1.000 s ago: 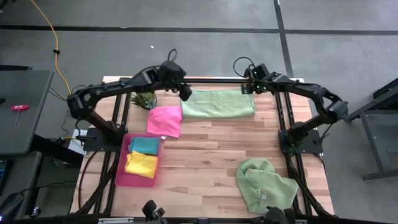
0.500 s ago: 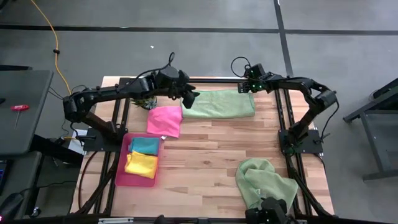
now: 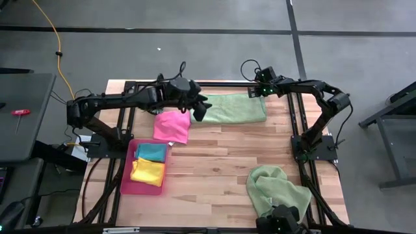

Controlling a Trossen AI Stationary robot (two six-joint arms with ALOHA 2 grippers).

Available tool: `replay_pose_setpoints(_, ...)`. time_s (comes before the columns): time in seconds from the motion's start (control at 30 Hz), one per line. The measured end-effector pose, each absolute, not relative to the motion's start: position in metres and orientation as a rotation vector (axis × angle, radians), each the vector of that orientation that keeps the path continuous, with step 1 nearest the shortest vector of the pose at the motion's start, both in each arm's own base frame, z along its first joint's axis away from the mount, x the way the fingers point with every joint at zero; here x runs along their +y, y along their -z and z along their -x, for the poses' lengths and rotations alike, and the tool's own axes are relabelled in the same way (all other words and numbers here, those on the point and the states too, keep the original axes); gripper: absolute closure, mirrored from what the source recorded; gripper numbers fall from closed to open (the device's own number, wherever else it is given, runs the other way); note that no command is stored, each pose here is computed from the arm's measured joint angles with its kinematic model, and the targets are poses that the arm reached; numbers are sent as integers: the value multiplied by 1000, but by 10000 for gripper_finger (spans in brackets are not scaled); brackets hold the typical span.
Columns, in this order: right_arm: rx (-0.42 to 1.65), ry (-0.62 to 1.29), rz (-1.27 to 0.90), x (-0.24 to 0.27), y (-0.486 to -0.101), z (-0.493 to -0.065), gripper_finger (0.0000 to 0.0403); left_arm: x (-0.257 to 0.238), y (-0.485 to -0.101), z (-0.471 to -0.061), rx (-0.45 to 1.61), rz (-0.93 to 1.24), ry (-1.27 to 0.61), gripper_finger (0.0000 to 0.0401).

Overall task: Fold microfiber towels
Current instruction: Fold the top green microfiber towel

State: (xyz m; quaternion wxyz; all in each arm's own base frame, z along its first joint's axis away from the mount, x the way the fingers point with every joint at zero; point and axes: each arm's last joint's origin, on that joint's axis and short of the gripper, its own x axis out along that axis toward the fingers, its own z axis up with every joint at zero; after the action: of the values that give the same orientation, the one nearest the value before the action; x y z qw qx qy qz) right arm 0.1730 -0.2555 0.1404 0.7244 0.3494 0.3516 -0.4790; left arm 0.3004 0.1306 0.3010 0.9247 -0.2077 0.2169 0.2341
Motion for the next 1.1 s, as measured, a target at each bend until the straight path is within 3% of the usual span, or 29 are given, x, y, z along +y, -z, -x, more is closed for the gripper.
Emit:
replay_pose_setpoints(0.37, 772, 1054, -786, -255, -140, -173, 344, 126, -302, -301, 435, 488, -467, 204)
replay_pose_setpoints(0.5, 753, 1044, -822, -255, -140, -173, 389, 119, -306, -301, 427, 481, -448, 204)
replay_pose_setpoints(0.6, 743, 1033, -833, -253, -145, -173, 395, 117, -310, -299, 417, 471, -440, 204)
replay_pose_setpoints(1.1, 735, 912, -768, -184, -236, -146, 402, 116, -315, -292, 422, 419, -515, 204)
